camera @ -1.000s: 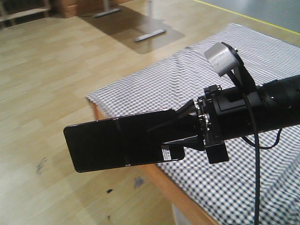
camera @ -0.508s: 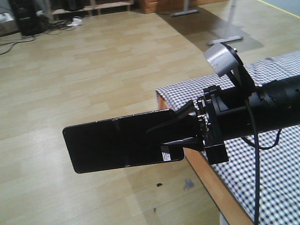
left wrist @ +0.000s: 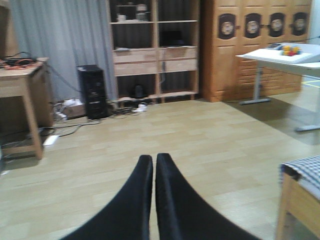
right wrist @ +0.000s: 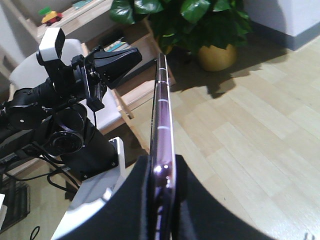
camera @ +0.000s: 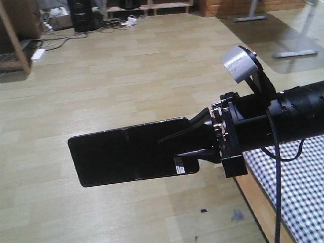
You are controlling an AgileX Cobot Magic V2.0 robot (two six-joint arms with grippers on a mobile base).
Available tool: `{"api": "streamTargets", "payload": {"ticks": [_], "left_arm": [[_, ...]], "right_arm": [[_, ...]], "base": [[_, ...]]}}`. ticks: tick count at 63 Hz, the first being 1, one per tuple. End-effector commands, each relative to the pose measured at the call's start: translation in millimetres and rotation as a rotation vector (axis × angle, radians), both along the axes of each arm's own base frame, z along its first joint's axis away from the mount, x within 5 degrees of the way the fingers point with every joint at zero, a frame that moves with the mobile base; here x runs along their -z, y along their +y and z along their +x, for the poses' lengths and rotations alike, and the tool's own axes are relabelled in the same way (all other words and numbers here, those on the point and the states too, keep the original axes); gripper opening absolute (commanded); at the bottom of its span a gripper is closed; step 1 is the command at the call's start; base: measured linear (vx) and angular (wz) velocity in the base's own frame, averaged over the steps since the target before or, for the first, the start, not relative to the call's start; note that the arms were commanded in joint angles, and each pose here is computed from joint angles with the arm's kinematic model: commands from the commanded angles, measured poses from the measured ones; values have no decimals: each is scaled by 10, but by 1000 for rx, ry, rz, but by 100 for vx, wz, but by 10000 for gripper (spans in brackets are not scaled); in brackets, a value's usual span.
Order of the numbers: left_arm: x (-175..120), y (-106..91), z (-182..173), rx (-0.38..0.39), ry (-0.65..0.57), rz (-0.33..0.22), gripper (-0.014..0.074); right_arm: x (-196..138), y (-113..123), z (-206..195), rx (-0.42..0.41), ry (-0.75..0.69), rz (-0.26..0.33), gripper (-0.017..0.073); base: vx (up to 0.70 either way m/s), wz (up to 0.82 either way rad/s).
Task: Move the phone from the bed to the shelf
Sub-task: 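Hold the phone in the right gripper while the base drives to the shelf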
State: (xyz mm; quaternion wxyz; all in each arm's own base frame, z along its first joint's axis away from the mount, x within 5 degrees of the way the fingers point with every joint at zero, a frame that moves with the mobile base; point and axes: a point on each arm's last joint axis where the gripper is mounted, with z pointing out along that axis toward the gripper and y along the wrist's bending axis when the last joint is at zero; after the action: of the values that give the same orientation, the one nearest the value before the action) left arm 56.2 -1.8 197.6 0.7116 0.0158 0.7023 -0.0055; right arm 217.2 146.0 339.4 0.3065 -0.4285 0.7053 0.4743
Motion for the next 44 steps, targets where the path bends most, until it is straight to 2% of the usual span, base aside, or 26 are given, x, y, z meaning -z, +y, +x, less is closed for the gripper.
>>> {"api": "streamTargets", "payload": {"ticks": [1,22,44], "left_arm": [[-152,0,-22,4,-100,-23,1],[-152,0,-22,4,-100,-23,1],[-152,0,-22,4,-100,-23,1]], "right_arm": [[-231,9,-112,-56,-10,114,-3],[-231,9,-112,-56,-10,114,-3],[-231,9,-112,-56,-10,114,-3]], "base": [[12,39],[15,37],[21,17]]}}
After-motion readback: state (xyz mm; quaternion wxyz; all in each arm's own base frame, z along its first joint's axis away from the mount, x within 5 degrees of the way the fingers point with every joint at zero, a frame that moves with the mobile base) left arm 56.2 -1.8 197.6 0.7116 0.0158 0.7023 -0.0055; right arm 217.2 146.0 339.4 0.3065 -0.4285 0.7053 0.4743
